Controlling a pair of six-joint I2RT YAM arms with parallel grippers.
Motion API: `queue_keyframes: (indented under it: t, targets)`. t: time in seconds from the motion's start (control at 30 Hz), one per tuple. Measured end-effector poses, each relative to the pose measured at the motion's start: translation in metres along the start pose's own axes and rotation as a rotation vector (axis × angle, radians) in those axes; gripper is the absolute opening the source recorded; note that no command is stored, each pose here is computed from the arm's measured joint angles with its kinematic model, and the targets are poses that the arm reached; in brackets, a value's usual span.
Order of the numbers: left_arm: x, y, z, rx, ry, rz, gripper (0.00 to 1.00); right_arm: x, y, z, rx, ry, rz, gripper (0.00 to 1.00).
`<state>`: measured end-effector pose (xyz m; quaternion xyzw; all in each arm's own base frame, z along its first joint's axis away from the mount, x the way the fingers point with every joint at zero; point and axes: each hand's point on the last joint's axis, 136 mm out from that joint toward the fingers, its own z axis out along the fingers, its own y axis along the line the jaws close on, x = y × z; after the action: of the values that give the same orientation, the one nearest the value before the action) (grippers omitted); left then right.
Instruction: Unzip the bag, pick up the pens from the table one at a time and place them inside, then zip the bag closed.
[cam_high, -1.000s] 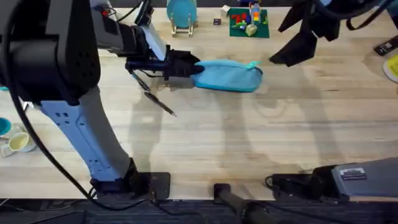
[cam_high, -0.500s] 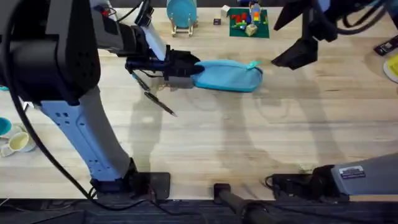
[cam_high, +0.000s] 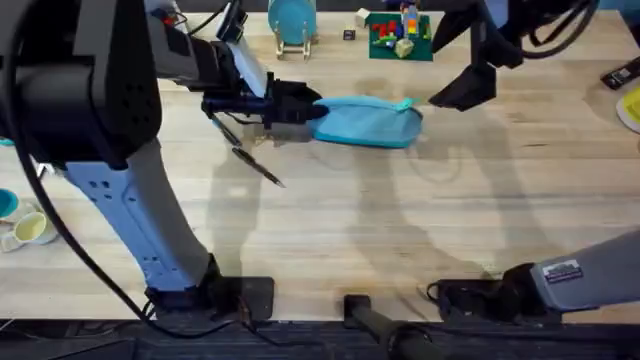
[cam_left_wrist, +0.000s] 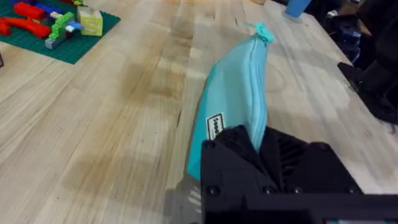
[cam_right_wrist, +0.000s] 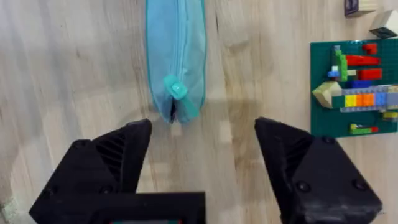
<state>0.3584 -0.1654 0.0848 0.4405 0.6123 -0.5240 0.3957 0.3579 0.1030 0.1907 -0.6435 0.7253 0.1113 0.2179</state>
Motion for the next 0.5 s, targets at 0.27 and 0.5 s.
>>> queue_keyframes:
  t: [0.27, 0.5]
  targets:
    - [0.0, 0.0, 0.0, 0.0, 0.0, 0.0, 0.041, 0.008, -0.002, 0.022, -0.056, 0.013, 0.02, 0.982]
    - [0.0, 0.0, 0.0, 0.0, 0.0, 0.0, 0.042, -0.002, -0.002, 0.026, -0.048, 0.005, -0.013, 0.983]
